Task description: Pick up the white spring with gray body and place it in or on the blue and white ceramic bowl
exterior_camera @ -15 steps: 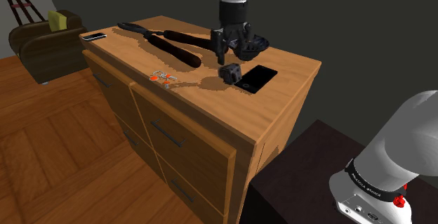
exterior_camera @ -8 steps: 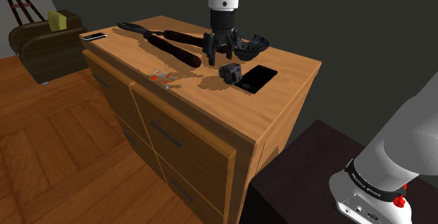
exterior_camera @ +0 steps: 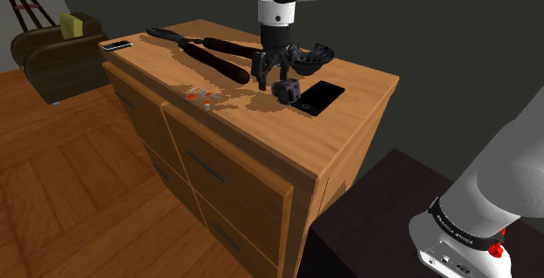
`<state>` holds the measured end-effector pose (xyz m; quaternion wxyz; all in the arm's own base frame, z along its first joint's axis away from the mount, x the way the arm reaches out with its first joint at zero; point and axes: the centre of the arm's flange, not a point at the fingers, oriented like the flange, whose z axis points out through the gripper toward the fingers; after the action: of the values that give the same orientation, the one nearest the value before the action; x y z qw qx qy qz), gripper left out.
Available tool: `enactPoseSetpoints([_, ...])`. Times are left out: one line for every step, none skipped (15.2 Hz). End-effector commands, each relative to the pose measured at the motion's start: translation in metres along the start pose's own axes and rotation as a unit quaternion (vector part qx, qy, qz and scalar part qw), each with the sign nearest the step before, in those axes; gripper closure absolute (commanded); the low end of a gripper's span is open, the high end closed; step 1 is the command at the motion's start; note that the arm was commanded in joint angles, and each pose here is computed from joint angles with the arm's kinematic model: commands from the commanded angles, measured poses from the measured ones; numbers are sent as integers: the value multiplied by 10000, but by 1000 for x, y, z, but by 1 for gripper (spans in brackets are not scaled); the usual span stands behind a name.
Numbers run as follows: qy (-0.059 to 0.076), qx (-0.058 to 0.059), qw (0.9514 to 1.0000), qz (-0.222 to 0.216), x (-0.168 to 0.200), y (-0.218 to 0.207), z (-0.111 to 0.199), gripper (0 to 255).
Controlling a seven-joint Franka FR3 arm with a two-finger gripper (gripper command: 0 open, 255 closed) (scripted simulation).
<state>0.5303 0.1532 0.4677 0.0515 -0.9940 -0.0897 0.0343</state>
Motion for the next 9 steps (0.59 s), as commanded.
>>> enactPoseSetpoints([-6, 2, 10000, -3, 0, 0, 1, 0])
enactPoseSetpoints([-6, 2, 10000, -3, 0, 0, 1, 0])
enactPoseSetpoints([-6, 2, 10000, -3, 0, 0, 1, 0])
enactPoseSetpoints([-6, 2, 10000, -3, 0, 0, 1, 0])
enactPoseSetpoints([-6, 2, 10000, -3, 0, 0, 1, 0])
enactPoseSetpoints([-6, 2, 10000, -3, 0, 0, 1, 255])
enactPoseSetpoints([-6, 2, 10000, -3, 0, 0, 1, 255])
enactPoseSetpoints([-7, 2, 10000, -2, 1, 0, 2, 255])
enactPoseSetpoints([-5, 1, 10000, -3, 0, -1, 3, 255])
